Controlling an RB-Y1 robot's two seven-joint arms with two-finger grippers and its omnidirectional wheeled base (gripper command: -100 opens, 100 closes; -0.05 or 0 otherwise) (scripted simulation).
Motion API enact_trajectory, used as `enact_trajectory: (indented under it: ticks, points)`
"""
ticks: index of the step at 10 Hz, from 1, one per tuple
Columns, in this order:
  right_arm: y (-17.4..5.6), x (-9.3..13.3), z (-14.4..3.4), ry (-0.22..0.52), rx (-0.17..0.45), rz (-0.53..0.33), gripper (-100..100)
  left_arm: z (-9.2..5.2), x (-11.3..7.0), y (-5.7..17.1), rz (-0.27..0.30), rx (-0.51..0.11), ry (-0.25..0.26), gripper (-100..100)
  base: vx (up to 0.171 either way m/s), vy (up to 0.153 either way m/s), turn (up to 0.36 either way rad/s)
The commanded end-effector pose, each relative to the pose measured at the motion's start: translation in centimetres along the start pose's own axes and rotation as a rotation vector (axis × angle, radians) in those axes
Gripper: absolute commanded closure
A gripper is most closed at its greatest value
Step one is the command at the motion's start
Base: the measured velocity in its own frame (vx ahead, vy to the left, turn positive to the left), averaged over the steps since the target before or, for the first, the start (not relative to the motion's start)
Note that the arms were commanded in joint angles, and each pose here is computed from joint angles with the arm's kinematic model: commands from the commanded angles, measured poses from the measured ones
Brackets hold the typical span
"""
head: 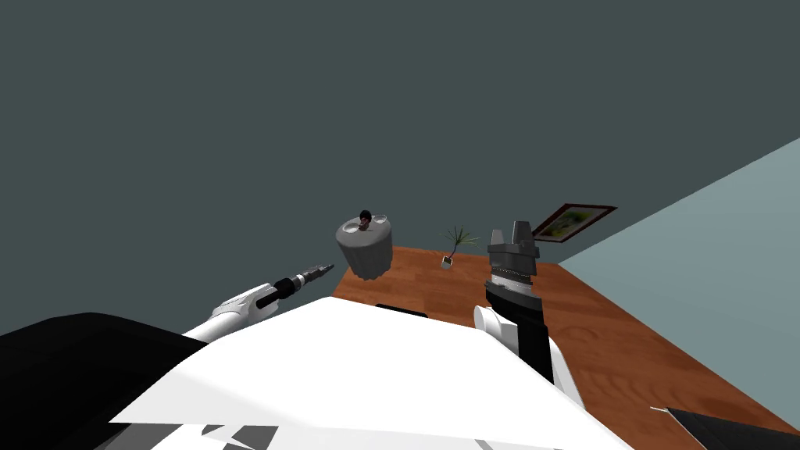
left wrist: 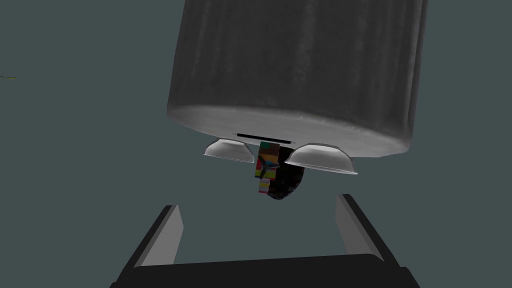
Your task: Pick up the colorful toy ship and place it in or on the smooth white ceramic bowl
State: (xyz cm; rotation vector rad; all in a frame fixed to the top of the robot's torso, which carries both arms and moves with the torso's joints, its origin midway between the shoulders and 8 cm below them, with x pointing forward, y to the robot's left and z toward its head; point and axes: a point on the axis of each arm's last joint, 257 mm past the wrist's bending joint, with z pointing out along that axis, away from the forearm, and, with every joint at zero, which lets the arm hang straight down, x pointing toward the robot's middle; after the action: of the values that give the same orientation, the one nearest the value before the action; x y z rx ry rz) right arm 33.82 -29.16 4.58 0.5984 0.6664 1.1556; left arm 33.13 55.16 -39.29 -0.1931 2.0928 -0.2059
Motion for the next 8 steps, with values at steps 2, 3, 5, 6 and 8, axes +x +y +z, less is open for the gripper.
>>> enact_trajectory:
  ticks: [2, 3, 5, 6, 8]
  points:
    - [0.0, 0.0, 0.0, 0.000, 0.000, 0.000, 0, -0.9, 1.8, 2.1, -0.037, -0.044, 0.056, -100, 0.040, -0.073, -0.160]
    - [0.0, 0.0, 0.0, 0.000, 0.000, 0.000, 0, -1.7, 3.1, 3.5, -0.040, -0.076, 0.100, -100, 0.052, -0.102, -0.206]
    - [0.0, 0.0, 0.0, 0.000, 0.000, 0.000, 0, -2.7, 4.6, 5.3, -0.064, -0.120, 0.146, -100, 0.058, -0.085, -0.168]
    - [0.0, 0.0, 0.0, 0.000, 0.000, 0.000, 0, -2.7, 4.6, 5.3, -0.092, -0.122, 0.144, -100, 0.066, -0.062, -0.130]
    - [0.0, 0.0, 0.0, 0.000, 0.000, 0.000, 0, -3.3, 5.5, 6.2, -0.115, -0.148, 0.178, -100, 0.080, -0.074, -0.149]
